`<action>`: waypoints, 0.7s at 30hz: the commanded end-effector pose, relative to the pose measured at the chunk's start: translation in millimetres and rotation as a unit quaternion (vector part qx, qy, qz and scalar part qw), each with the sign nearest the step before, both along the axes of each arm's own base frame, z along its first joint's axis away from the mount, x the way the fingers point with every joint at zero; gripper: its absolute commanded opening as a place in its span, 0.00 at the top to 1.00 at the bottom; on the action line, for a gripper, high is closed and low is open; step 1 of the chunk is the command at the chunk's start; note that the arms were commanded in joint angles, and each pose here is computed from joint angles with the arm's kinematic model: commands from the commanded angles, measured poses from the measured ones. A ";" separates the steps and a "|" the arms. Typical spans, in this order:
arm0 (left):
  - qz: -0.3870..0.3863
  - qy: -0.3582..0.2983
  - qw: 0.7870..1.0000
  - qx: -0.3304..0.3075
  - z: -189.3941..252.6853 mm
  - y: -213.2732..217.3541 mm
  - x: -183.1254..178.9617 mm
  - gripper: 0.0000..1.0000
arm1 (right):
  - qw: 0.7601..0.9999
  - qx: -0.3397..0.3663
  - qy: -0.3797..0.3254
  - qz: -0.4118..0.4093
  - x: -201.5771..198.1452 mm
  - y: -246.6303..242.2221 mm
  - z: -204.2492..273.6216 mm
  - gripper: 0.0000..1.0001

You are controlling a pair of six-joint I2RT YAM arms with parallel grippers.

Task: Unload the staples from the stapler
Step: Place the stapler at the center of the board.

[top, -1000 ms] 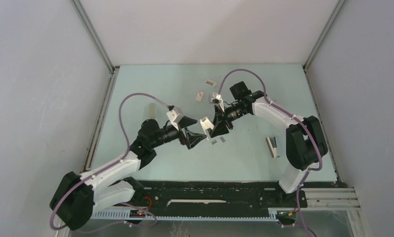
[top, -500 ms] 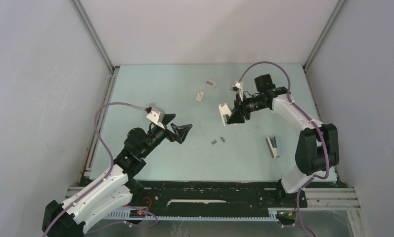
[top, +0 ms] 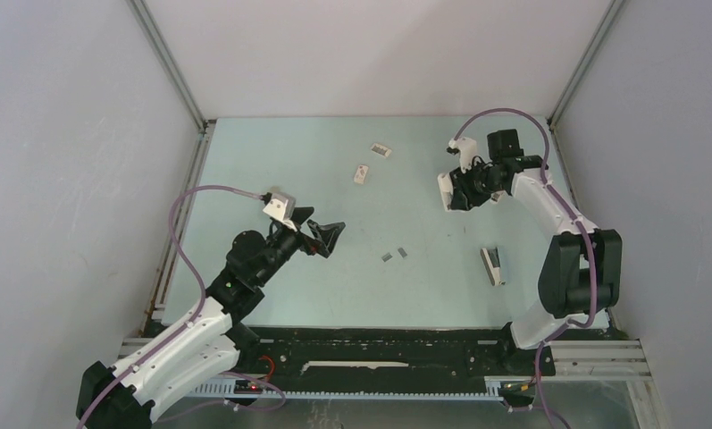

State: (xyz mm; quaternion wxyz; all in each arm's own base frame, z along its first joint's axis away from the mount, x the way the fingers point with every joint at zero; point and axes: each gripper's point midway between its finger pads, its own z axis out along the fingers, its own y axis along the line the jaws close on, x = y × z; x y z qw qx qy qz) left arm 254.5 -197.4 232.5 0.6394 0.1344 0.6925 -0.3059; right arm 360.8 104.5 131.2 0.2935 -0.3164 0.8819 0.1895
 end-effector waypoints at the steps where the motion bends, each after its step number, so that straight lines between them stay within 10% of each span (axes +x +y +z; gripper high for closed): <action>1: 0.012 -0.004 1.000 -0.009 0.8 3.3 3.1 0.00 | 0.997 -0.050 -0.016 -0.058 24.8 -21.2 -1.6 1.00; 21: 0.024 -0.005 1.000 -0.009 0.3 4.9 7.9 0.00 | 0.985 -0.121 0.040 -0.117 109.1 -35.2 -47.9 0.99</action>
